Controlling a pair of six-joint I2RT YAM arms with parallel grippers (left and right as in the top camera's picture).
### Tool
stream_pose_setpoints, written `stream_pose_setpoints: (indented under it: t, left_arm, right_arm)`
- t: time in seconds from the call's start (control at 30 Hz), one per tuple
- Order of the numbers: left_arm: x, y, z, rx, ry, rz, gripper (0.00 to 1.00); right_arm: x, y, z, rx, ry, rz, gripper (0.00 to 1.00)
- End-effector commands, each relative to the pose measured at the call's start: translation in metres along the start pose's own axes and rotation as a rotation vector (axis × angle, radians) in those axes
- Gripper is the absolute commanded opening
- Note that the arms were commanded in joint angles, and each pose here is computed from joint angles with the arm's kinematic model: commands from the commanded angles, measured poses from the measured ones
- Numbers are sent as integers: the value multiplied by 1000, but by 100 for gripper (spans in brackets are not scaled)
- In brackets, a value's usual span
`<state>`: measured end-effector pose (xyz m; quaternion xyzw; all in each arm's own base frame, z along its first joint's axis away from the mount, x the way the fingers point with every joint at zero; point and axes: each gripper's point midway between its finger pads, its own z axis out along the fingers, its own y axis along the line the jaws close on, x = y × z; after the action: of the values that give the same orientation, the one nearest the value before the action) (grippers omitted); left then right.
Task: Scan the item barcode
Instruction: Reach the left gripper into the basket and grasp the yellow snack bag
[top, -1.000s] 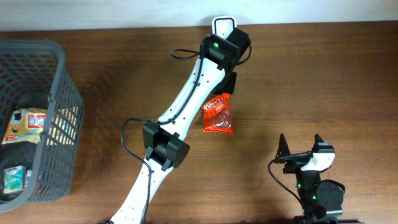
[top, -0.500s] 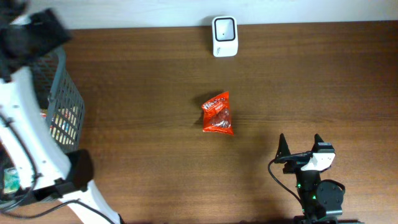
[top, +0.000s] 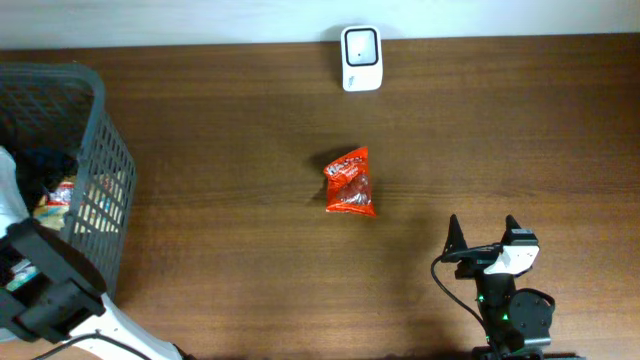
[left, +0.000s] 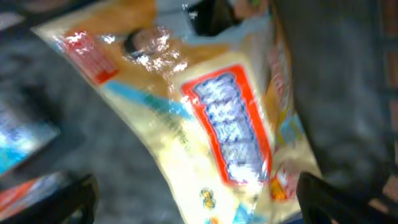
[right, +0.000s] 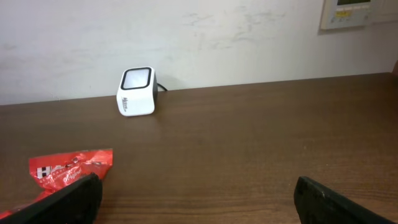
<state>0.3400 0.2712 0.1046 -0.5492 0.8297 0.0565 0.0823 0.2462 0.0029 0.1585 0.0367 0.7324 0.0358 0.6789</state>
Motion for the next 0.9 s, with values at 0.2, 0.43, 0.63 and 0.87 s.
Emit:
stream_pose_setpoints:
  t: [0.2,0.43,0.63,0.87]
  left_arm:
    - [26,-4,77,71,-10,-17,99]
    - [40,2,93,60,8,-14,31]
    - [32,0,66,94,-36,-4,0]
    - [-6,15,-245,513,-773,-66,0]
  right_arm:
    - [3,0,0,4,5,4,98]
    - [4,0,0,4,6,4,98]
    - [4,0,0,4,6,4,98]
    - [4,0,0,4,6,4,98]
